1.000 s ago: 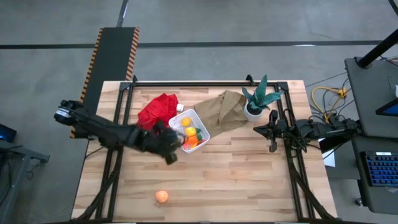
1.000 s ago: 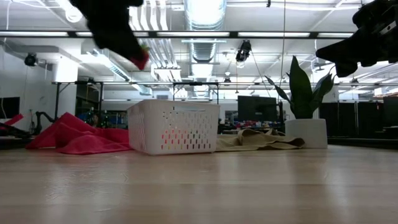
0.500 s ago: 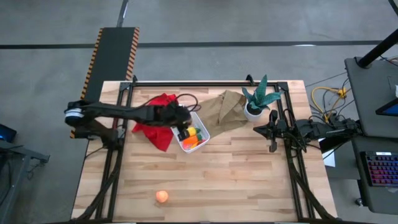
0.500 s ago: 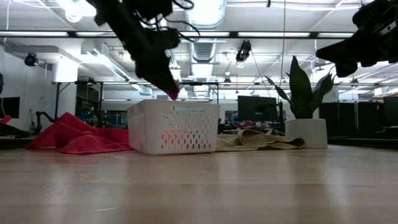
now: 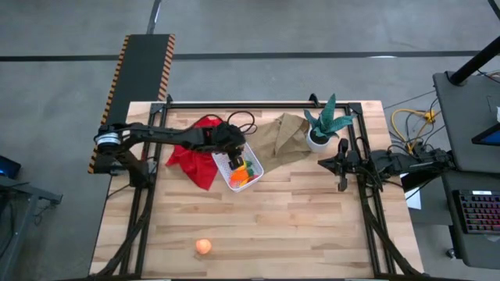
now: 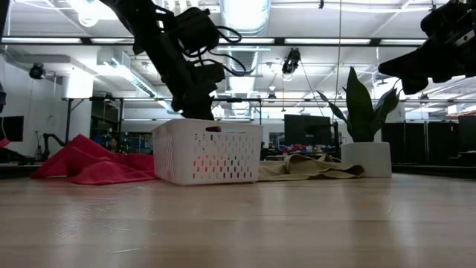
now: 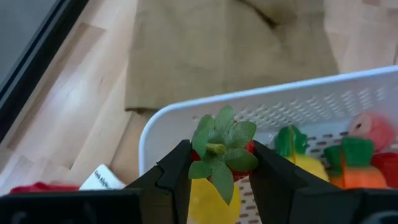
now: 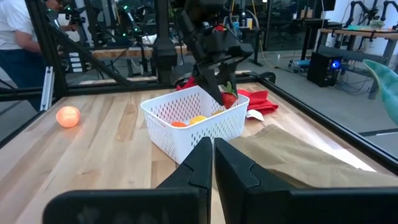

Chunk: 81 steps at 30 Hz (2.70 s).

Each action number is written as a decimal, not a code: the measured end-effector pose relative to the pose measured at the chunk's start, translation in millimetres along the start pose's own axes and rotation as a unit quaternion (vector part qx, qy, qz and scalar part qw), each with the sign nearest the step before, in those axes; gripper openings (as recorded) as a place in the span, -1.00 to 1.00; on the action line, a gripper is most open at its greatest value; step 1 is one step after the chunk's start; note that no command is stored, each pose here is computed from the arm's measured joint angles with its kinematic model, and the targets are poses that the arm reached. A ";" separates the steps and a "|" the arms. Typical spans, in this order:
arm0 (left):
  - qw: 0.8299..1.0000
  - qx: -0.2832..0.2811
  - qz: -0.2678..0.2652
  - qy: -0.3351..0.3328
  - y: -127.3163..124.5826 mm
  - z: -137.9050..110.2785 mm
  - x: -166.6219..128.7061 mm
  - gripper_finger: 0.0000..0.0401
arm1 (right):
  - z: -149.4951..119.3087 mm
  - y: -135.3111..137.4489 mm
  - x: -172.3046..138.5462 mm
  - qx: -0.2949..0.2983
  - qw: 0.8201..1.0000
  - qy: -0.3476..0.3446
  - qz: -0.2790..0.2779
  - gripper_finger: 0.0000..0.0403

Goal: Pick and placing Produce into tupperware
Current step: Put the toy strawberry into the white bin, then put the toy peach into the white bin

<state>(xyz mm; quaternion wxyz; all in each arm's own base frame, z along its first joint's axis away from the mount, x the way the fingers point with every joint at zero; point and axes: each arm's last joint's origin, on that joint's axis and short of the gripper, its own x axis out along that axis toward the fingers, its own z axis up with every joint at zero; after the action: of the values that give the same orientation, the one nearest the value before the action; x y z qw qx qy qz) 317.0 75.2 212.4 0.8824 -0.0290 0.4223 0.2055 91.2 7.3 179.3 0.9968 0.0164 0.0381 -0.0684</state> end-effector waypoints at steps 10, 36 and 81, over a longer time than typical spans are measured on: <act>1.000 -0.019 0.000 -0.008 2.0 1.8 -5.5 -0.28 | 0.0 0.0 0.0 0.000 1.000 0.000 0.000 -0.96; 0.976 0.023 -0.206 -0.061 -31.3 15.7 -73.9 0.48 | -2.5 0.1 0.0 -0.004 1.000 0.013 0.003 -0.96; 0.882 0.395 -0.195 0.170 -206.5 -47.4 -153.1 0.92 | -3.3 1.8 0.9 0.073 0.997 0.022 0.026 -0.96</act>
<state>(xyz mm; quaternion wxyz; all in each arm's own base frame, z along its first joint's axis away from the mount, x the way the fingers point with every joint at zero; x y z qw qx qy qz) 276.6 -176.0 272.6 0.7578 0.2054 0.5976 -0.1625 92.1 9.0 175.9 0.9933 0.0916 0.0542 -0.0446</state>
